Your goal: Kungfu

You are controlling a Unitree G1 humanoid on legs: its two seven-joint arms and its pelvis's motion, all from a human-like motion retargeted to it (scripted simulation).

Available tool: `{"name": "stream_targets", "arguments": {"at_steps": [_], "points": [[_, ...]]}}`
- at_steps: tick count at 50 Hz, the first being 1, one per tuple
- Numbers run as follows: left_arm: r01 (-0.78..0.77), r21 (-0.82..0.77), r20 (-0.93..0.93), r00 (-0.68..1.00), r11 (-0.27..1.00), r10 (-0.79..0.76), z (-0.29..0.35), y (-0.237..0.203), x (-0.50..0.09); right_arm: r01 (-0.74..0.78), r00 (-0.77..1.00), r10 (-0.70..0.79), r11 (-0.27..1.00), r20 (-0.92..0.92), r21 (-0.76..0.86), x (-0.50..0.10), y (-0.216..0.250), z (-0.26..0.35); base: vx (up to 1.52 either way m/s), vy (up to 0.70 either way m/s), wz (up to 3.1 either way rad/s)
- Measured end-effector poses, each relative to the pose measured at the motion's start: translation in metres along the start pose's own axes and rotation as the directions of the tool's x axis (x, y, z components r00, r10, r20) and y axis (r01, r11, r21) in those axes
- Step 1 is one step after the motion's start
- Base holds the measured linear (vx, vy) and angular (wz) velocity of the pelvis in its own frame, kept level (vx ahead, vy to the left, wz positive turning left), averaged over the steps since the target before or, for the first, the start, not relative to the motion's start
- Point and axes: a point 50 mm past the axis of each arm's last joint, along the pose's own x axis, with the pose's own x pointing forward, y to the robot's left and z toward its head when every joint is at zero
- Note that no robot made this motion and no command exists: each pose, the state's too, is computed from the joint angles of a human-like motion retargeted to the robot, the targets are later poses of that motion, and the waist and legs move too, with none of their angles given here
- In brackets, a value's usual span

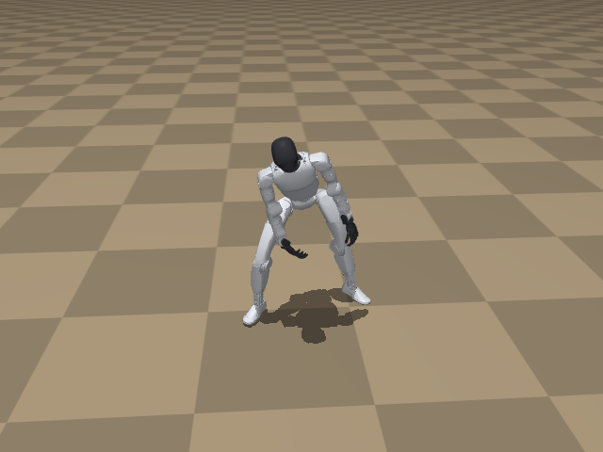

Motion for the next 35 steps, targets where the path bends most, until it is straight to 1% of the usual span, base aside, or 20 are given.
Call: {"name": "stream_targets", "arguments": {"at_steps": [4,5,8,10,13,15,17,20,22,23,25,27,28,29,30,31,32,33,35], "points": [[-0.036,0.065,0.156,0.987,0.997,0.026,0.032,0.011,0.005,0.062,0.994,-0.057,0.996,0.091,-0.059,-0.012,-0.023,0.017,0.03,0.0,0.55],[-0.044,0.09,0.212,0.977,0.995,0.024,0.043,0.011,0.005,0.081,0.99,-0.073,0.995,0.12,-0.061,-0.019,-0.032,0.018,0.06,0.07,1.33],[-0.106,0.211,0.393,0.919,0.972,0.015,0.08,0.031,0.003,0.104,0.958,-0.096,0.994,0.269,-0.016,-0.041,-0.046,0.026,0.02,-0.01,0.87],[-0.19,0.32,0.513,0.858,0.928,-0.001,0.109,0.047,-0.003,0.096,0.929,-0.105,0.995,0.355,0.041,-0.055,-0.046,0.02,0.17,-0.11,0.17],[-0.4,0.411,0.704,0.71,0.819,-0.006,0.159,0.079,-0.025,0.067,0.886,-0.138,0.983,0.442,0.172,-0.082,-0.041,0.0,0.34,-0.17,-0.89],[-0.522,0.4,0.81,0.585,0.753,-0.024,0.193,0.095,-0.047,0.054,0.872,-0.174,0.963,0.458,0.263,-0.107,-0.038,-0.024,0.44,0.28,-0.52],[-0.608,0.349,0.888,0.458,0.713,-0.044,0.223,0.11,-0.074,0.058,0.865,-0.227,0.931,0.447,0.361,-0.13,-0.036,-0.049,0.43,0.33,-0.18],[-0.69,0.232,0.965,0.251,0.685,-0.074,0.269,0.134,-0.127,0.116,0.828,-0.381,0.835,0.412,0.538,-0.166,-0.037,-0.083,0.49,0.76,0.03],[-0.719,0.149,0.989,0.097,0.678,-0.114,0.302,0.146,-0.168,0.197,0.751,-0.563,0.69,0.345,0.697,-0.175,-0.041,-0.1,0.46,0.68,-0.07],[-0.732,0.107,0.989,0.008,0.673,-0.148,0.318,0.15,-0.193,0.237,0.691,-0.659,0.595,0.297,0.768,-0.169,-0.041,-0.105,0.38,0.58,-0.14],[-0.77,0.017,0.959,-0.168,0.638,-0.228,0.346,0.157,-0.247,0.263,0.57,-0.789,0.439,0.229,0.859,-0.128,-0.039,-0.091,0.32,0.66,-0.37],[-0.815,-0.111,0.924,-0.295,0.569,-0.242,0.364,0.172,-0.293,0.129,0.553,-0.785,0.411,0.278,0.903,-0.065,-0.03,-0.029,0.18,0.48,-0.42],[-0.827,-0.182,0.909,-0.348,0.532,-0.229,0.369,0.182,-0.315,0.016,0.586,-0.742,0.411,0.325,0.911,-0.043,-0.027,0.004,0.06,0.54,-0.32],[-0.826,-0.254,0.889,-0.404,0.503,-0.216,0.372,0.19,-0.337,-0.095,0.632,-0.675,0.42,0.381,0.902,-0.028,-0.029,0.031,-0.04,0.62,-0.25],[-0.816,-0.324,0.863,-0.462,0.478,-0.203,0.373,0.198,-0.358,-0.24,0.679,-0.576,0.412,0.455,0.879,-0.018,-0.025,0.058,-0.06,0.64,-0.1],[-0.8,-0.378,0.834,-0.513,0.467,-0.204,0.374,0.201,-0.377,-0.368,0.753,-0.429,0.355,0.499,0.859,-0.01,-0.016,0.068,-0.04,0.57,0.07],[-0.782,-0.426,0.801,-0.559,0.455,-0.212,0.375,0.202,-0.395,-0.49,0.764,-0.329,0.264,0.555,0.831,-0.009,-0.008,0.082,0.0,0.36,0.34],[-0.769,-0.464,0.769,-0.596,0.441,-0.23,0.377,0.199,-0.411,-0.555,0.727,-0.364,0.189,0.583,0.81,-0.016,-0.015,0.095,-0.02,0.14,0.53],[-0.751,-0.532,0.721,-0.644,0.391,-0.256,0.379,0.196,-0.439,-0.577,0.661,-0.526,0.1,0.536,0.81,-0.033,-0.037,0.129,-0.03,-0.03,0.66]]}}
